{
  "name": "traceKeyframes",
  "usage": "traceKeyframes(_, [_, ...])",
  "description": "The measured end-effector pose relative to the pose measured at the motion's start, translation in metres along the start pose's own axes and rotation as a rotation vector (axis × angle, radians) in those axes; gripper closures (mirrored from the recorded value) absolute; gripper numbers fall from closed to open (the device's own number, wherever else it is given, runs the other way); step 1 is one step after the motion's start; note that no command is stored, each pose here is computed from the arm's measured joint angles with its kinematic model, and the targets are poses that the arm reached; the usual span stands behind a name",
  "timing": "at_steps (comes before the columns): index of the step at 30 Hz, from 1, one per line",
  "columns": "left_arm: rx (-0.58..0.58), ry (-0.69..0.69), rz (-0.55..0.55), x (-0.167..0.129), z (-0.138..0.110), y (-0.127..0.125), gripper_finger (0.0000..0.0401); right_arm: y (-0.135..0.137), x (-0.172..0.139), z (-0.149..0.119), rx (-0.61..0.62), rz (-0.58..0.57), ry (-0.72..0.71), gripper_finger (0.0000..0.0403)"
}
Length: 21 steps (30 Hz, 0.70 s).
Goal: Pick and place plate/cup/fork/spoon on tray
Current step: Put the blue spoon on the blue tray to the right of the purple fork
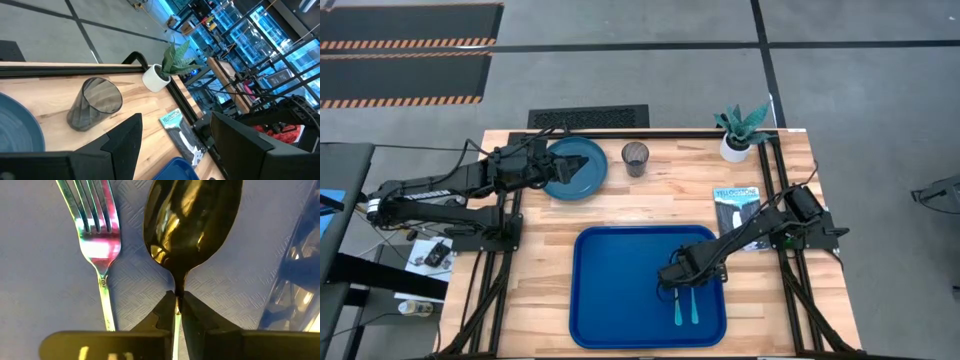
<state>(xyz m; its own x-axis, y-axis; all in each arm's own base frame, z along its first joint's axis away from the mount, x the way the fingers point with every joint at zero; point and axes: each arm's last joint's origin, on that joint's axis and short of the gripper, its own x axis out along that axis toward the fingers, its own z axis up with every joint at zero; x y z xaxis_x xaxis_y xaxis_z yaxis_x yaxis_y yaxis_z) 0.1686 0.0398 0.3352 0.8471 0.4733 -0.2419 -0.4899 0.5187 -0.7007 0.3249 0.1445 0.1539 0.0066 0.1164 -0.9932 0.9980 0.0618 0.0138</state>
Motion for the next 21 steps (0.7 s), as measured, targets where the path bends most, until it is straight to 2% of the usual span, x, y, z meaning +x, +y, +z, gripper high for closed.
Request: traceKeyframes(21, [0.005, 0.0, 0.0, 0.0, 0.0, 0.0, 0.0179, -0.0025, 0.0058, 0.0018, -0.002, 0.001, -0.009, 0.0352])
